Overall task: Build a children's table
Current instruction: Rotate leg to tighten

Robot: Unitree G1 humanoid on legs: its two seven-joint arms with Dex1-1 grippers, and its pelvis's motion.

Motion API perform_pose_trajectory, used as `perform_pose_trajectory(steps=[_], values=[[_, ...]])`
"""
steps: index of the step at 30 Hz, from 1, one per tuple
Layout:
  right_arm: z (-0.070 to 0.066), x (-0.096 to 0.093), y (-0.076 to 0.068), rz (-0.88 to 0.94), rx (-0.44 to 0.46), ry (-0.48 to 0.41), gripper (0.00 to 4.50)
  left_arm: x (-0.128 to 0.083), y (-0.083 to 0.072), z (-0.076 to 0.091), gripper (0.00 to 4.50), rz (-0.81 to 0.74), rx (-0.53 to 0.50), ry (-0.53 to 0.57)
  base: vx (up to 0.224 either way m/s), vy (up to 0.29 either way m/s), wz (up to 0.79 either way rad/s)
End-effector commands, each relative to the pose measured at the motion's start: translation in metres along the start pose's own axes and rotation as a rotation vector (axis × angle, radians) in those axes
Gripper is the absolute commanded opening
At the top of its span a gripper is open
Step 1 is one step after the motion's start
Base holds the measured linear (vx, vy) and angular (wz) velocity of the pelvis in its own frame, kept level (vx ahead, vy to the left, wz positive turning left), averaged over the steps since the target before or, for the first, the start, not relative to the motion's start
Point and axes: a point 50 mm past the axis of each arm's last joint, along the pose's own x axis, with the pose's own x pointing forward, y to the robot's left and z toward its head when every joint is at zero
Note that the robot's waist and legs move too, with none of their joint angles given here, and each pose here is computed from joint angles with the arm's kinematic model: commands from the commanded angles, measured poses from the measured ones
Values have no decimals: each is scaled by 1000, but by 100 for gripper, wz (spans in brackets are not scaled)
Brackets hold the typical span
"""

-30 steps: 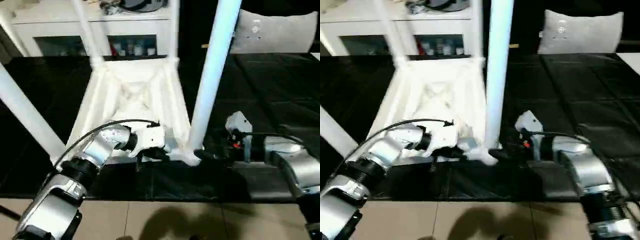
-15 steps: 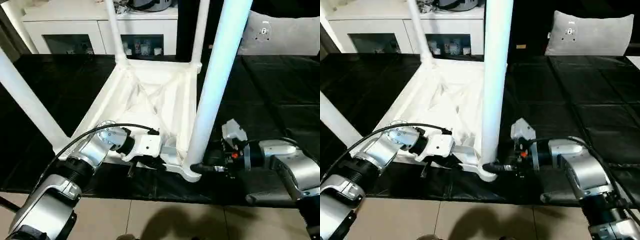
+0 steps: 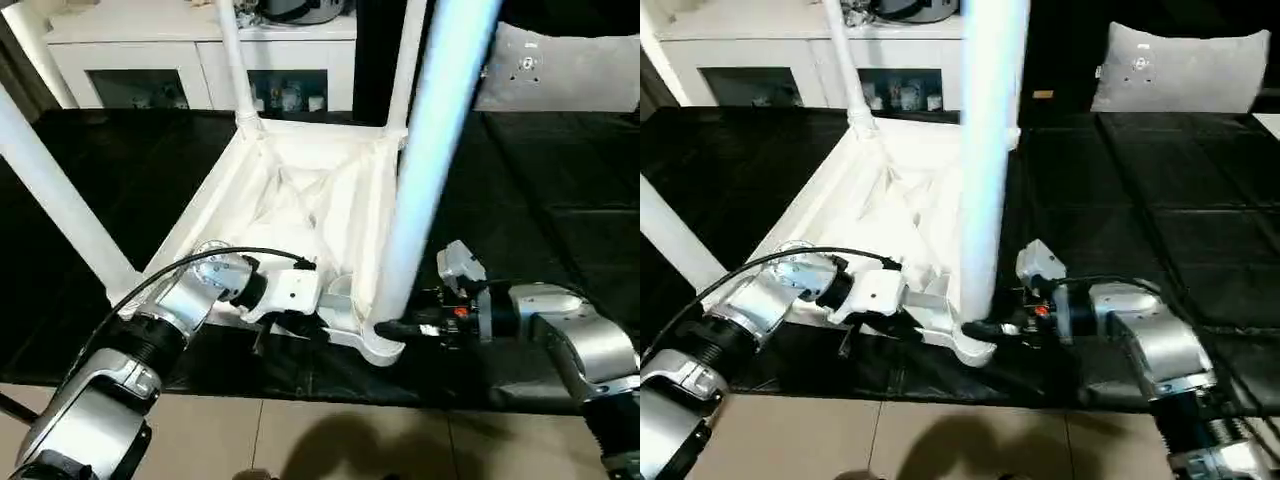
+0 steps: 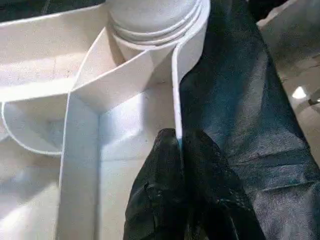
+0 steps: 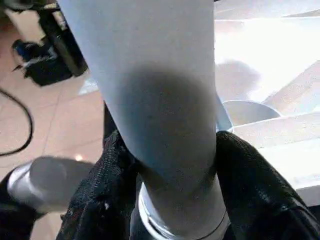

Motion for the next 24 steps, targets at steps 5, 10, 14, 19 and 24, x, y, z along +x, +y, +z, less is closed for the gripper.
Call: perform_pose_trajectory(steps=[5,10,14,19,24], values=[[6,30,-17,-356,57,-56,196,23,6,15,0,124,-152,-89,0,0,0],[9,49,-30,-580,132,-64,195,36,20,26,0,321,-279,-113,0,0,0],[14,65,-38,-693,156,-99,195,47,28,38,0,427,-330,-133,0,0,0],[17,68,-35,-665,155,-144,263,50,29,42,0,444,-317,-121,0,0,0],[16,50,-33,-613,76,-150,318,40,27,26,0,445,-280,-47,0,0,0]])
